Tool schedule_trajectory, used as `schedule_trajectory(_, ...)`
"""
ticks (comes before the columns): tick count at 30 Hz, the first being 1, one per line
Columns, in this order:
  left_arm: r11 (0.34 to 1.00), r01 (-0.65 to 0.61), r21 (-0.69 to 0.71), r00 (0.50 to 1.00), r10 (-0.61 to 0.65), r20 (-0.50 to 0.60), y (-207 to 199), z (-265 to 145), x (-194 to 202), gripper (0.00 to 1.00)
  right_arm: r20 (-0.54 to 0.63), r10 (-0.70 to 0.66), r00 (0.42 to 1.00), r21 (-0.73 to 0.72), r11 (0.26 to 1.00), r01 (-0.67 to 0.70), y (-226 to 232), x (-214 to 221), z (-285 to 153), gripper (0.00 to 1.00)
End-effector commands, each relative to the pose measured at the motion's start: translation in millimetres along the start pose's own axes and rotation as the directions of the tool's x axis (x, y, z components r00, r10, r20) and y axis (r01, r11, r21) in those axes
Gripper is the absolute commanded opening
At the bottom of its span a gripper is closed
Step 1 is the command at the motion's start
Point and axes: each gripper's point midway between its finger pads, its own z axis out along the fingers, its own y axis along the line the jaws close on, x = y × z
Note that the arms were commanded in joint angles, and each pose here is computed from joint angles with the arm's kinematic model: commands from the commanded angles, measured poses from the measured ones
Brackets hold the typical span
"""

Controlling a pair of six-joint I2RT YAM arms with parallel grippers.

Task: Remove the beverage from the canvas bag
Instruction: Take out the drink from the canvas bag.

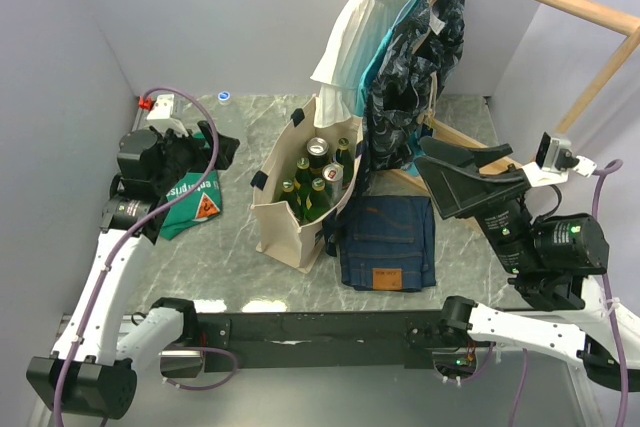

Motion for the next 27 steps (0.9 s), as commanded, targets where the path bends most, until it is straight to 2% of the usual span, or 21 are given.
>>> schedule_trajectory(1,0.998,-0.018,0.056,0.997,0.013,0.077,-18,-9,-24,0.96,0.006,-0.043,0.999,0.081,0.996,0.042,-13,-1,7,1.0)
schedule_trajectory(9,0.991,-0.042,0.13,0.996,0.031,0.085,-46,-18,-34,0.96,0.005,-0.107,0.994,0.2,0.974,0.104,-38,-2,1,1.0)
schedule_trajectory(17,0.982,-0.057,0.18,0.995,0.04,0.096,-81,-31,-41,0.96,0.014,-0.102,0.995,0.283,0.954,0.094,-61,-4,-22,1.0)
schedule_trajectory(23,0.973,-0.059,0.224,0.995,0.039,0.093,-102,-33,-40,0.96,-0.065,-0.163,0.984,0.411,0.895,0.175,-91,6,-35,1.0)
schedule_trajectory(27,0.971,-0.063,0.229,0.995,0.043,0.092,-110,-30,-40,0.96,-0.183,-0.235,0.955,0.508,0.809,0.296,-117,18,-45,1.0)
